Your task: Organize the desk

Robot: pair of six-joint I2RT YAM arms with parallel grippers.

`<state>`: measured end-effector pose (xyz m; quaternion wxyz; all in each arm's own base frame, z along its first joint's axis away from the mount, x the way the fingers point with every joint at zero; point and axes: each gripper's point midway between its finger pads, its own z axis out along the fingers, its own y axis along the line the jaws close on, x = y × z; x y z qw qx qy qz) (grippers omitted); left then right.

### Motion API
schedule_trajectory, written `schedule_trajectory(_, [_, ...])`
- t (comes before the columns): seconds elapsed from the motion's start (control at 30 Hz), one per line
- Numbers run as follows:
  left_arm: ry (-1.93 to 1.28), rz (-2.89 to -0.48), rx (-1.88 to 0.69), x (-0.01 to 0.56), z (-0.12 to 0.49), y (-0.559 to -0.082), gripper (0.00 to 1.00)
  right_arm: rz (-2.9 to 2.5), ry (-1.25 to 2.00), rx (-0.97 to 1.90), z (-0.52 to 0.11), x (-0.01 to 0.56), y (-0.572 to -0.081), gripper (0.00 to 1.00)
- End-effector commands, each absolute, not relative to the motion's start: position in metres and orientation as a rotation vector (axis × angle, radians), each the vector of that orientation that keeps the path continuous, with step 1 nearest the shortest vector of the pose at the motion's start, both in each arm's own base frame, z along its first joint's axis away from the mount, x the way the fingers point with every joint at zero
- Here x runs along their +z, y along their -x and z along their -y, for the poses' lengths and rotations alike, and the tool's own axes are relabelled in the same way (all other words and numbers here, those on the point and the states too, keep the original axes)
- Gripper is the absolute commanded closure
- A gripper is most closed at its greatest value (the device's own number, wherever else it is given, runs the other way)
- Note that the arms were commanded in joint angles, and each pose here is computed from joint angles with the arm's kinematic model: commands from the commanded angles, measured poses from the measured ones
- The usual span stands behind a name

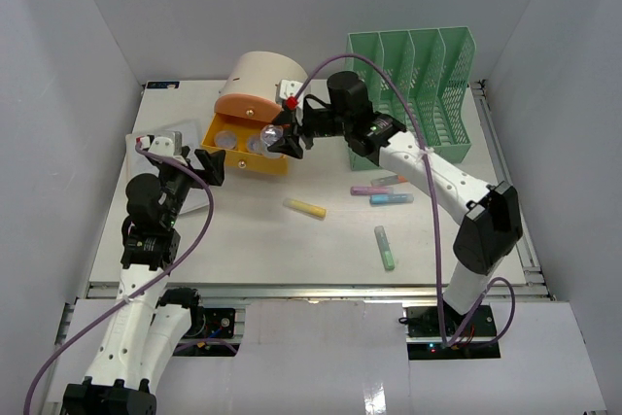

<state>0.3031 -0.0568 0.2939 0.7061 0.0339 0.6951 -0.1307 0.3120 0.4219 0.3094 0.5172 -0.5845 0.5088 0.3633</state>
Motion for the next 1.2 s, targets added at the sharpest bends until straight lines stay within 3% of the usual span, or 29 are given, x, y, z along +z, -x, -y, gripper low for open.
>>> schedule_trajectory(0.0, [-0.058,-1.551,-0.268,0.291,0.052,-0.302,0.02,-1.221,1.377,0.813,-0.444,0.313,-0.345,0.64])
schedule_trajectory(0.3, [-0.074,-1.546,-0.278,0.292,0.055,-0.301,0.02,-1.259,1.386,0.662,-0.45,0.283,-0.379,0.63])
schedule_trajectory(1.17, [-0.088,-1.536,-0.293,0.295,0.058,-0.299,0.02,-1.187,1.485,0.268,-0.448,0.276,-0.393,0.62])
